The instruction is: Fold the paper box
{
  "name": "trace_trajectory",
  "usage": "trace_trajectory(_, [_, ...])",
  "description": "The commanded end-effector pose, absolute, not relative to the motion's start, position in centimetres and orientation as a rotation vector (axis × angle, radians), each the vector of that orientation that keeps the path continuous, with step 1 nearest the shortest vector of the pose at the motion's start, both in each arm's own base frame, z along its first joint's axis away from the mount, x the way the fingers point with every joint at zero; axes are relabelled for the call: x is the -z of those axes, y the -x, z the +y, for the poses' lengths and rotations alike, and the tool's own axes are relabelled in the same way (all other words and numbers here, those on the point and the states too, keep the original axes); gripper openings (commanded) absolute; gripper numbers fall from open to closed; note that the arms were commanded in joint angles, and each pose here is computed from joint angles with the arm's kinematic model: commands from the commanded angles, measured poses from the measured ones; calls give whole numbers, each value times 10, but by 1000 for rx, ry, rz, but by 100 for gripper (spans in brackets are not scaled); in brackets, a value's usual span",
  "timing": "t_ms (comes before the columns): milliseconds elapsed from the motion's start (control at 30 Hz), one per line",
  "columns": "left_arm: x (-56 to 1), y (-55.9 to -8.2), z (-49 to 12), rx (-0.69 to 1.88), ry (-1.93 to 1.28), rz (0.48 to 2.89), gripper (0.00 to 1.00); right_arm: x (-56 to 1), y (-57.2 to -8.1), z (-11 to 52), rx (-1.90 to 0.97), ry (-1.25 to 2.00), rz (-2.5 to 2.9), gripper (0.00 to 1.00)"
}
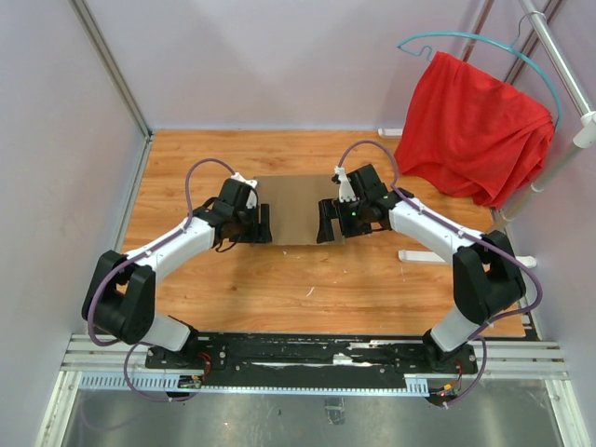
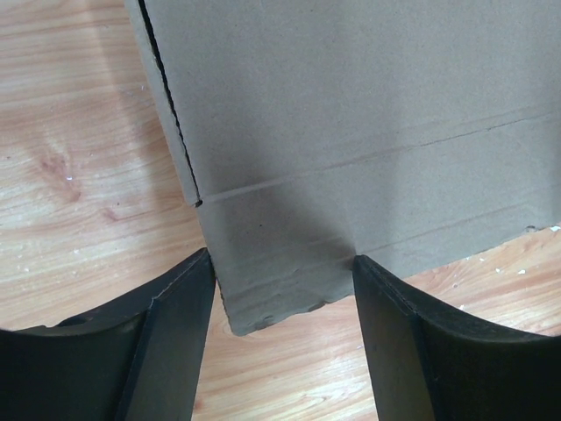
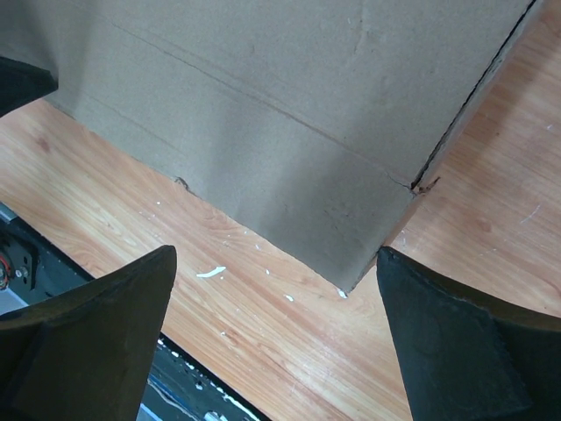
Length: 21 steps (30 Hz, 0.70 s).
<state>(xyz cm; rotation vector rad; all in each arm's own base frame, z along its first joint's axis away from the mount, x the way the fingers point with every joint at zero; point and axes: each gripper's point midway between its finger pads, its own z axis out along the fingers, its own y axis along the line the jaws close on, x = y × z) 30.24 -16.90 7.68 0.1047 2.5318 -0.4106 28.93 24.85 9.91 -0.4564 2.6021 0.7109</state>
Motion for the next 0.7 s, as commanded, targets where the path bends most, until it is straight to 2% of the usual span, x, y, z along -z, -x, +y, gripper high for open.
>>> trace_trajectory(0, [-88,-306,-177,426,-138,2516,68,-117,-280,263,-838,475,2560,97])
trace_trajectory(400, [-97,-308,-178,426,-148,2502,66,-131,-277,280,-1104,423,2506,96])
trace_trajectory(667, [-108,-308,-180,447,-145,2482,66,-145,-279,274,-1128,385,2480,95])
